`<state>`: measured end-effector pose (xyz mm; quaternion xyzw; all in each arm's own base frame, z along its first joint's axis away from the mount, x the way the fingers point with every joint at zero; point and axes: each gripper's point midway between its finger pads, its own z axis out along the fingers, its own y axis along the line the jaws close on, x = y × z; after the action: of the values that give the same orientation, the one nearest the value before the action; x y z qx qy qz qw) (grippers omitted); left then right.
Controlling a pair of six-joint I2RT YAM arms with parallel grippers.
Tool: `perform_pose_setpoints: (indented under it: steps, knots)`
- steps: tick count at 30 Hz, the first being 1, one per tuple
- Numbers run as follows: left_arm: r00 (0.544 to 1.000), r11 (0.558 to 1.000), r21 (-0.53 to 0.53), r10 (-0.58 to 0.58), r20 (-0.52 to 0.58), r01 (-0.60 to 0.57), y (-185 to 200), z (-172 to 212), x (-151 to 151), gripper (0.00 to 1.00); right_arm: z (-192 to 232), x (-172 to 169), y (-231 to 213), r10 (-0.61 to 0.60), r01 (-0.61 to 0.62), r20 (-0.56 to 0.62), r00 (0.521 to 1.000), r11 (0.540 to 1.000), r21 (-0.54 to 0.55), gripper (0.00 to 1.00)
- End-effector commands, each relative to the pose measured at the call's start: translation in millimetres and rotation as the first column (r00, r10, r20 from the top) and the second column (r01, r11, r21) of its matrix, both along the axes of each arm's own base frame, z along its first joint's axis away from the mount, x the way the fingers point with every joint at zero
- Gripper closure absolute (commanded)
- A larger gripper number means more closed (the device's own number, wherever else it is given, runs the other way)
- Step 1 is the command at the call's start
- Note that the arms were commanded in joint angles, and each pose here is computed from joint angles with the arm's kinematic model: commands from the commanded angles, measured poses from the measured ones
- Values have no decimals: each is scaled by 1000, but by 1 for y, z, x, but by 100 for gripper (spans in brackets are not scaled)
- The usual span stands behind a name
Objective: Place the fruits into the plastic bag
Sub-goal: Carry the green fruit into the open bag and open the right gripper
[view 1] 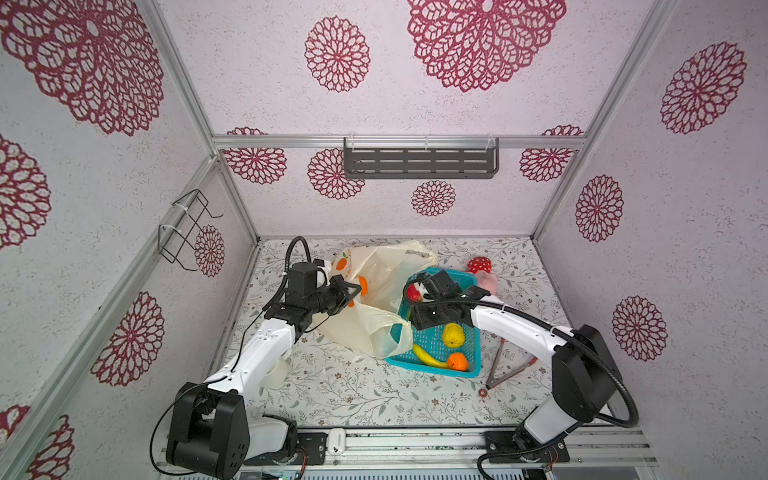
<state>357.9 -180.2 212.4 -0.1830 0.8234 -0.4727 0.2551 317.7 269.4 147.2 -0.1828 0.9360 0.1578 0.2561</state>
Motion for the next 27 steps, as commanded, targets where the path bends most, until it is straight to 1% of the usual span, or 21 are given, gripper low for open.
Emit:
perform_pose_setpoints:
  steps: [1,3,5,9,15,20,22,26,27]
  knots:
    - [1000,1000,4,-7,9,7,0,1,1,100,65,6,17,42,-58,131,991,991,118,52]
    - [1000,1000,4,-8,11,8,-1,2,1,100,82,8,31,74,-103,158,985,977,185,51]
    - [1000,1000,3,-8,12,8,-1,2,1,100,88,11,46,105,-143,167,980,962,232,51]
    - [1000,1000,1,-10,10,10,-1,2,1,100,82,23,80,162,-195,141,977,944,266,51]
    - [1000,1000,1,-10,7,10,-2,2,1,100,57,34,136,251,-262,75,965,923,281,50]
    - [1000,1000,2,-10,6,10,-1,2,1,100,20,30,156,282,-265,-21,959,923,279,48]
    - [1000,1000,3,-11,5,11,-2,1,1,100,9,28,157,287,-263,-50,957,925,275,45]
    - [1000,1000,6,-11,2,11,-1,-2,0,100,-4,27,151,271,-247,-74,960,939,241,26]
    - [1000,1000,6,-12,1,12,-2,-2,-1,100,-5,28,149,265,-243,-72,961,942,233,23]
